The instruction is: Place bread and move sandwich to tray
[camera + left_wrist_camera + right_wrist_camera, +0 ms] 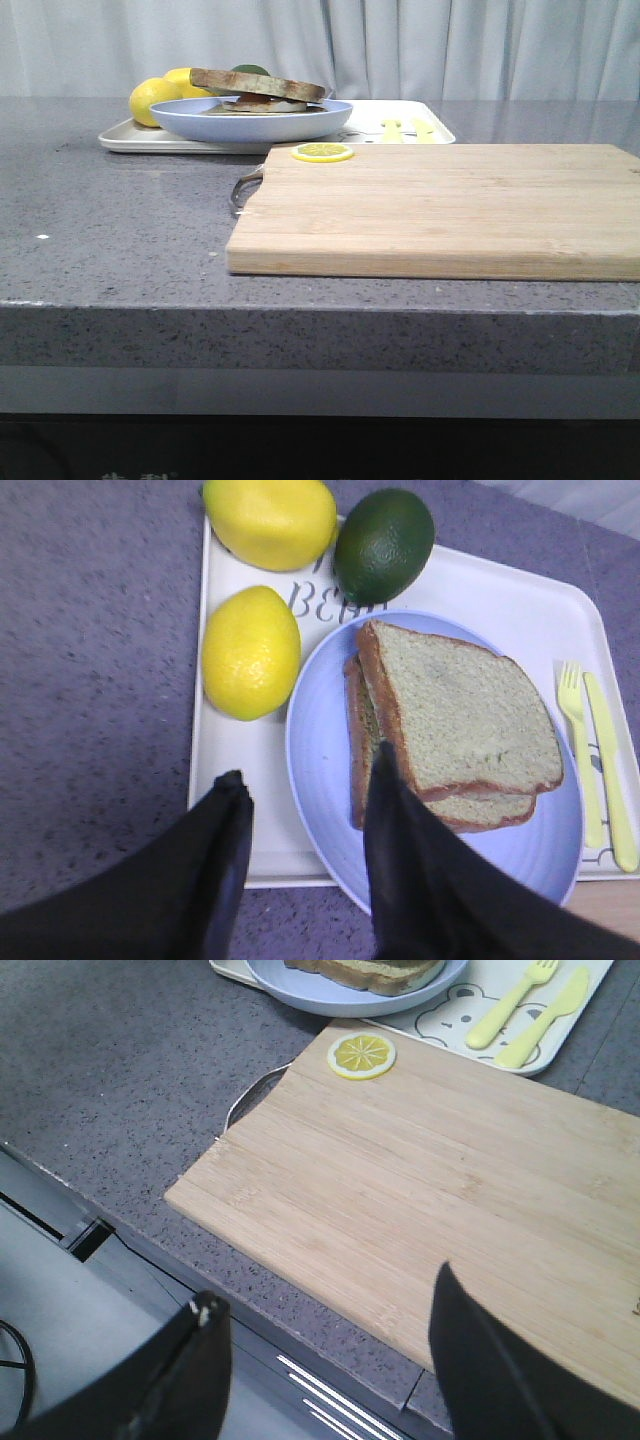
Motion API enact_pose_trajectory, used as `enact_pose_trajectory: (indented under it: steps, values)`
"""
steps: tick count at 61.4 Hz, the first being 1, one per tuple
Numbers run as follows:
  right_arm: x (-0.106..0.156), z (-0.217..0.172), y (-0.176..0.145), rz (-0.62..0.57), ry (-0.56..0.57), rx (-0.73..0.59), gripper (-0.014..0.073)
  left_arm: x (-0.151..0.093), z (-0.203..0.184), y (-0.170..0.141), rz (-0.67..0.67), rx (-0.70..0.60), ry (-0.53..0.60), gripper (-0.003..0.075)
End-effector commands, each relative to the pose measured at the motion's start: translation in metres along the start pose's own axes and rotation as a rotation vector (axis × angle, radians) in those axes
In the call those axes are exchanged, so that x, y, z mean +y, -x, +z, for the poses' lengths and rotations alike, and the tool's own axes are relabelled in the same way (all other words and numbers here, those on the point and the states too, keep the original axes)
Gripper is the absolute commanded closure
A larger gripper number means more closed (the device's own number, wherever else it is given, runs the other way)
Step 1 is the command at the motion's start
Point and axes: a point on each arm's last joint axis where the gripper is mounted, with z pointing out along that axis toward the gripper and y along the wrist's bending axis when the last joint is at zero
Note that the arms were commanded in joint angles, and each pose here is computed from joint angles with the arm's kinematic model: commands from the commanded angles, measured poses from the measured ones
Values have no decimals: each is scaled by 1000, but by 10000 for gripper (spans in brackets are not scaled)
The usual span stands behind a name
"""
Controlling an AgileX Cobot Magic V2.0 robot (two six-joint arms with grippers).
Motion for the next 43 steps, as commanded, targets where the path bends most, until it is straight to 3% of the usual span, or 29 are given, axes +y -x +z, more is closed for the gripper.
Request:
enact_pose_trajectory:
  steps: [1,10,21,34,43]
  values:
    - [1,-5,10,-12,-1,-82,139,-33,-63,3,96,-166,-12,441]
    - [1,-5,10,-12,-1,-82,139,-58,-98,-23,210,-273,-16,441]
    - [1,-5,10,-12,-1,-82,139,-74,-125,-76,335,-328,-53,441]
    - [1,-5,10,-12,-1,-82,139,-72,-149,-144,481,-393,-74,441]
    - [1,-5,10,-12,-1,-82,139,-59,-163,-185,498,-401,-76,441]
